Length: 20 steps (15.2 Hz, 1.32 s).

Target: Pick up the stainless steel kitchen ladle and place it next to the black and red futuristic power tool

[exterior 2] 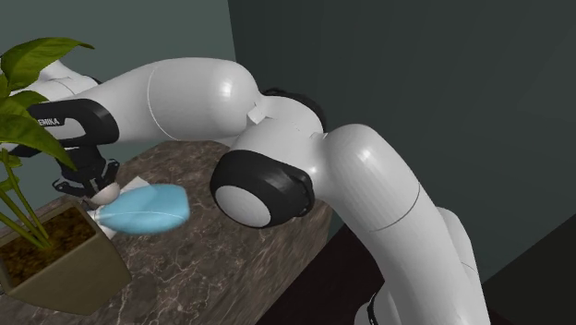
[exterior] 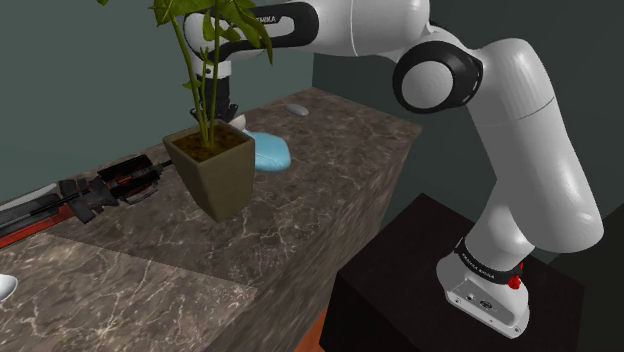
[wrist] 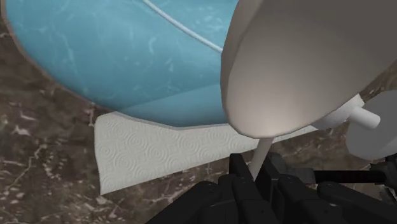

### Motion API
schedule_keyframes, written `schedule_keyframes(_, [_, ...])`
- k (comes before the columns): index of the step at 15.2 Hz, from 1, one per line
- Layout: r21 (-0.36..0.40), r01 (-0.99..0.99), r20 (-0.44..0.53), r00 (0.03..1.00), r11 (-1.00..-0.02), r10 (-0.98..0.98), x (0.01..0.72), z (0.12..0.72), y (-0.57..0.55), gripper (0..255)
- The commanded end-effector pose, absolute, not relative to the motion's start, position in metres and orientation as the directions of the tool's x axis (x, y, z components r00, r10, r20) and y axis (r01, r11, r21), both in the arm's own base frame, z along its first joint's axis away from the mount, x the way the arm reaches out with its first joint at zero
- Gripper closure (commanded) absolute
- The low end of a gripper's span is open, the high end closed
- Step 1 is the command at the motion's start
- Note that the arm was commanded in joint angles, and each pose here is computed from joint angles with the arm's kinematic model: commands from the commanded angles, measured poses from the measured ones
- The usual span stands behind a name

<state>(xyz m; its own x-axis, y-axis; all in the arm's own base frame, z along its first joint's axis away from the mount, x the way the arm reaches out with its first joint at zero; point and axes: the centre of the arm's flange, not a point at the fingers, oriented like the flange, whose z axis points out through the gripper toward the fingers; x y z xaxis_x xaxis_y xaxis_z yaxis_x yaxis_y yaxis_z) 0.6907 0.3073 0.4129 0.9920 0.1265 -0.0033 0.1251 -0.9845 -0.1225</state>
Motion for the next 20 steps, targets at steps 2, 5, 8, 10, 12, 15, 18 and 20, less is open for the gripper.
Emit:
schedule_keyframes(2, [-0.115, 0.123, -0.026, 0.992, -0.986, 0.127, 0.689, 0.384, 0.307, 255])
schedule_keyframes(5, [-0.115, 0.123, -0.026, 0.992, -0.986, 0.127, 0.689, 0.369, 0.307, 255])
schedule_keyframes(8, [-0.115, 0.123, -0.026, 0.992, -0.986, 0.127, 0.689, 0.353, 0.307, 255])
schedule_keyframes(10, [-0.115, 0.123, -0.026, 0.992, -0.986, 0.127, 0.689, 0.349, 0.307, 255])
schedule_keyframes(12, [-0.115, 0.123, -0.026, 0.992, -0.986, 0.127, 0.689, 0.349, 0.307, 255])
schedule_keyframes(15, [-0.115, 0.123, -0.026, 0.992, -0.986, 0.127, 0.689, 0.349, 0.307, 255])
schedule_keyframes(18, [-0.116, 0.123, -0.026, 0.992, -0.986, 0.127, 0.692, 0.348, 0.306, 0])
schedule_keyframes(20, [-0.116, 0.123, -0.026, 0.992, -0.986, 0.127, 0.694, 0.35, 0.304, 0])
